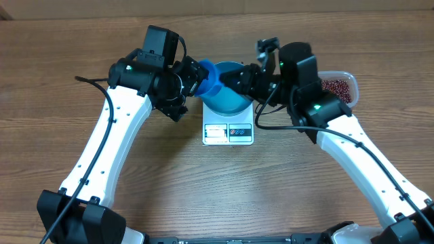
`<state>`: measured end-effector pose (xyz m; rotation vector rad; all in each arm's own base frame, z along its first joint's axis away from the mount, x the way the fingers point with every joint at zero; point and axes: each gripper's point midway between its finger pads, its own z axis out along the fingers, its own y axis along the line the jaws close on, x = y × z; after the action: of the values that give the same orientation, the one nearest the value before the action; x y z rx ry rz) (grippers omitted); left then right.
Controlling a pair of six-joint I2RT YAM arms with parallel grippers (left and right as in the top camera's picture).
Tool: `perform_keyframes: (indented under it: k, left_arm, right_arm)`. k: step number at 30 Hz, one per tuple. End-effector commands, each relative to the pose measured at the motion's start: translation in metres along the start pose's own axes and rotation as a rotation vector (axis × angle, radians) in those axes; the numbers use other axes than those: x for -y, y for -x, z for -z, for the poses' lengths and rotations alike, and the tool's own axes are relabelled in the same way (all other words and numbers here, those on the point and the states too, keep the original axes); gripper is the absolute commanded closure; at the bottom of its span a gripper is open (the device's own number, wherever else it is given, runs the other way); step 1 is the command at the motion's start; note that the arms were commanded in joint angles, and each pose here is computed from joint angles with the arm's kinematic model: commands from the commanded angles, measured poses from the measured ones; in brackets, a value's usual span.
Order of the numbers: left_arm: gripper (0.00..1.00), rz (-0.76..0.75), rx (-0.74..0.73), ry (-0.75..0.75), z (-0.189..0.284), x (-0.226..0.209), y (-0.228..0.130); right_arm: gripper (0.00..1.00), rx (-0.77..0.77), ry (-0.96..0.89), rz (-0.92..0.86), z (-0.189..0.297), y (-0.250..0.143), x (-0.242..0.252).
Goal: Scoop item into bowl and weigh 150g on scale
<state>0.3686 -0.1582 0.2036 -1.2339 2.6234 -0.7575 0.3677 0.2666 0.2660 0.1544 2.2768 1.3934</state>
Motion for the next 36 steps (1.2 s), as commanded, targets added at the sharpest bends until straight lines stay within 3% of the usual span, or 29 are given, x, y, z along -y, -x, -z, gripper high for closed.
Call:
perform_keyframes:
  k: [1, 3, 4, 5, 8, 9, 14, 18, 23, 30, 36]
  left_arm:
    - [0.00, -0.048, 0.037, 0.001, 0.004, -0.003, 0.018]
    - [0.00, -0.148, 0.049, -0.007, 0.007, -0.004, 0.027]
    - [0.00, -0.272, 0.055, -0.030, 0.007, 0.002, 0.029]
    - [0.09, -0.436, 0.044, -0.079, 0.008, 0.014, 0.025]
    - [0.63, -0.596, 0.023, -0.125, 0.006, 0.026, 0.011]
    - [0.93, -0.624, 0.010, -0.125, 0.003, 0.027, 0.002]
    - [0.96, -0.735, -0.023, -0.016, -0.010, 0.016, -0.045]
    - [0.95, -0.834, 0.026, 0.095, -0.033, 0.000, -0.081]
    - [0.96, -0.923, 0.052, 0.102, -0.074, -0.018, -0.114]
    - [0.96, -0.909, 0.173, 0.165, -0.120, -0.063, -0.100]
    - [0.96, -1.094, 0.217, 0.072, -0.138, -0.054, -0.100]
  right_arm:
    - [0.96, 0.093, 0.005, 0.040, 0.027, 0.034, 0.001]
    - [0.96, 0.167, -0.005, 0.064, 0.058, 0.058, 0.005]
    - [0.96, 0.226, -0.036, 0.088, 0.087, 0.073, 0.009]
    - [0.96, 0.273, -0.070, 0.095, 0.112, 0.084, 0.013]
    - [0.96, 0.351, -0.129, 0.110, 0.165, 0.099, 0.019]
    - [0.96, 0.382, -0.143, 0.111, 0.189, 0.103, 0.021]
    - [0.96, 0.437, -0.182, 0.064, 0.251, 0.099, 0.046]
    - [0.96, 0.439, -0.227, 0.056, 0.262, 0.095, 0.061]
    - [0.96, 0.416, -0.254, 0.081, 0.261, 0.090, 0.066]
    - [0.96, 0.386, -0.292, 0.080, 0.260, 0.081, 0.075]
    - [0.96, 0.404, -0.294, 0.093, 0.263, 0.085, 0.074]
